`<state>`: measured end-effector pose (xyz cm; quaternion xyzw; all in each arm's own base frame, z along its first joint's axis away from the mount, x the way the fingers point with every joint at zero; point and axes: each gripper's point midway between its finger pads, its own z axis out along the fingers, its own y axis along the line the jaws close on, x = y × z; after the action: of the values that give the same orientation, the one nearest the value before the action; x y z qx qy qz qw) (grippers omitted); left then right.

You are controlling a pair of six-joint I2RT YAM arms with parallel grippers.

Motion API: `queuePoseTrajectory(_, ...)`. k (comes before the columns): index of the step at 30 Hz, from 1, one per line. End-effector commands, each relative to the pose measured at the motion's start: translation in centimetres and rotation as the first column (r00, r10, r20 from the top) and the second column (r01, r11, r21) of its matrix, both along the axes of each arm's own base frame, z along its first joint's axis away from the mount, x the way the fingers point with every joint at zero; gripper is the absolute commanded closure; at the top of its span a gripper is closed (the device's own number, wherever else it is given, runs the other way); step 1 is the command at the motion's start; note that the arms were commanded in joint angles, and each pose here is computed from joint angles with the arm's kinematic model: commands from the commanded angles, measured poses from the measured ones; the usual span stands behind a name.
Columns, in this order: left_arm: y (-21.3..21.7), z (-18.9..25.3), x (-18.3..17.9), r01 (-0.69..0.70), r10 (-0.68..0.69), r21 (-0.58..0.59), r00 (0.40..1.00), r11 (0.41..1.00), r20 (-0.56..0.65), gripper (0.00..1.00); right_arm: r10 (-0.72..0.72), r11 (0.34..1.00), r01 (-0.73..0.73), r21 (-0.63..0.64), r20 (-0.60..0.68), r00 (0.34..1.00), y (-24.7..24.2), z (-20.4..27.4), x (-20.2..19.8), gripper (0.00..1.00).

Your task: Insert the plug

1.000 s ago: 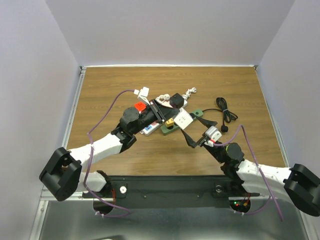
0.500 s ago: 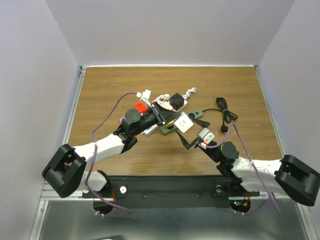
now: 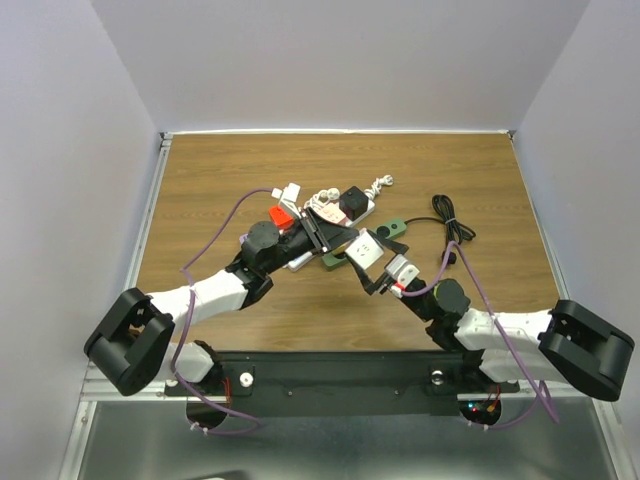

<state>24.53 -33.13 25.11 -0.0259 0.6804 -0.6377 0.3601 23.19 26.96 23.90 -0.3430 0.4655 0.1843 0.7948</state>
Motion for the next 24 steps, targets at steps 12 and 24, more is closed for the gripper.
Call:
queuePoseTrajectory(12,1.0,4.9,-1.8,0.045,-0.029,-0.11,0.99,0.993,0.139,1.0,-0.113,0.994,0.113,0.003,-0.015,0.993,-1.5,-0.1,1.2,0.17)
queuePoseTrajectory(24,1.4,4.8,-1.8,0.039,-0.023,-0.104,0.989,0.994,0.145,1.0,-0.068,0.996,0.066,0.054,0.037,0.997,-2.2,1.9,-0.3,0.39)
